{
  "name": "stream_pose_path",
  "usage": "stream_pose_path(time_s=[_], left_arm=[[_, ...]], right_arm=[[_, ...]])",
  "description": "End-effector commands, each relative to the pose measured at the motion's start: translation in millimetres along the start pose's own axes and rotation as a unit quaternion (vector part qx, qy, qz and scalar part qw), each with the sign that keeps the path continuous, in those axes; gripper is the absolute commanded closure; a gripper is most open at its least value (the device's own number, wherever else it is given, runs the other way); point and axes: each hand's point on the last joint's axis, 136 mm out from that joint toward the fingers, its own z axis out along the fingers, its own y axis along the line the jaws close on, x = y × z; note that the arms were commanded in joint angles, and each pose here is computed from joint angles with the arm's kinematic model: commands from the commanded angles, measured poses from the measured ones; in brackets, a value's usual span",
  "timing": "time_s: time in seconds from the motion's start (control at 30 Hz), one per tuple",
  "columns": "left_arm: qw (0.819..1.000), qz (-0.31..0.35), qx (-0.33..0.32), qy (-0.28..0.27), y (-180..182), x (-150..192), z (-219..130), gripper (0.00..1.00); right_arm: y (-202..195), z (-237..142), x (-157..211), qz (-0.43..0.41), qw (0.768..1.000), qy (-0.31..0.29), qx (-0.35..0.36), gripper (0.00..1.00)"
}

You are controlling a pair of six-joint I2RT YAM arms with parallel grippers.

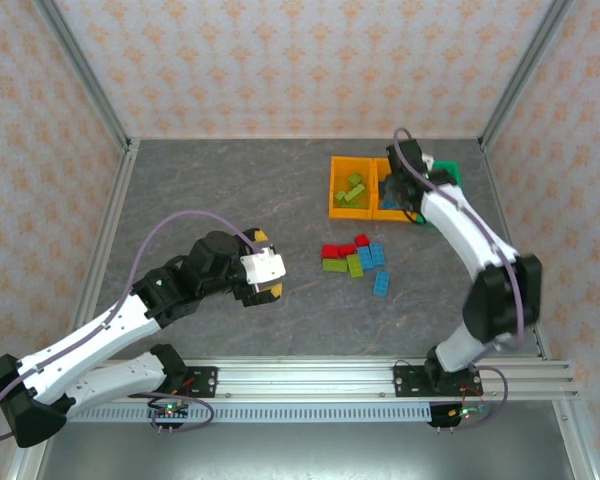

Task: Sort the legos into containers by color

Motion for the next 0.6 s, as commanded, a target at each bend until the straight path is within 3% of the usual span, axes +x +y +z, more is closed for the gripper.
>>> stream_pose_path(time_s=[0.0,0.23,0.47,0.57], left_arm=[[1.000,-0.003,0.001,-0.016,1.6,-6.8,0.3,0.00],[1.000,-0.002,0.017,-0.017,-4.2,-6.7,5.0,0.00],[1.000,-0.001,0.019,-0.010,-5.6,-3.4,7.0,0.00],[1.000,0.001,0.013,-0.005,-4.2,-0.8,6.5,0.00]], right_arm=[[-1.2,-20.3,59.6,0.019,0.999,0.030,-0.022,0.31],[-17.2,-21.9,173.2,-0.010,0.993,0.113,-0.010,0.20],[-18.0,8.1,213.3,-0.015,0.986,0.168,-0.002,0.22],[-20.8,22.5,219.4,-0.023,0.984,0.175,0.025,0.31]])
